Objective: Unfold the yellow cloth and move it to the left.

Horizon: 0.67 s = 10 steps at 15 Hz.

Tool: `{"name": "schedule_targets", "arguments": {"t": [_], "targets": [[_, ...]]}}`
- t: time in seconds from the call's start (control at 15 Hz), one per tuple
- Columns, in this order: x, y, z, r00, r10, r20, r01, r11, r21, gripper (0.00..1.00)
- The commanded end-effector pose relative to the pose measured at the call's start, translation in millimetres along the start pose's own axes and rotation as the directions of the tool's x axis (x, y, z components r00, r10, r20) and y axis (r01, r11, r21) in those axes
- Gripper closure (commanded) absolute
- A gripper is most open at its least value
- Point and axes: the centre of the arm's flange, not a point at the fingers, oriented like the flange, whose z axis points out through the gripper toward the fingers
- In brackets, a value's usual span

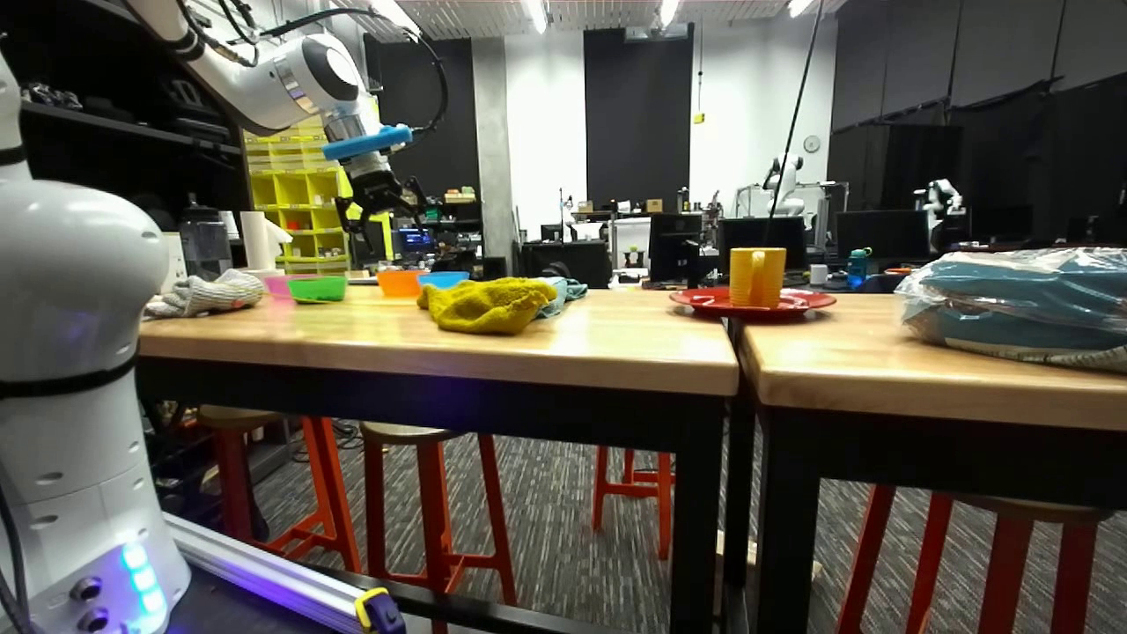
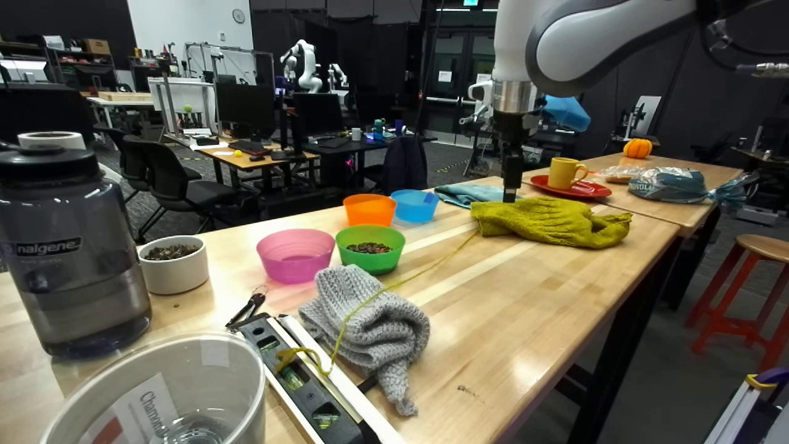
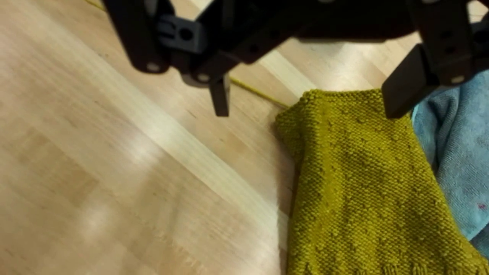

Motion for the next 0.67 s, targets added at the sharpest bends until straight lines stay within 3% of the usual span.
{"name": "schedule_targets", "arguments": {"t": [0.0,0.6], "targets": [[0.3,-0.3,-0.2,1.000,-0.007,0.000,0.007,1.000,-0.001,0.00],[1.8,7.0,13.6,1.000,0.005,0.013,-0.004,1.000,-0.008,0.00]]}}
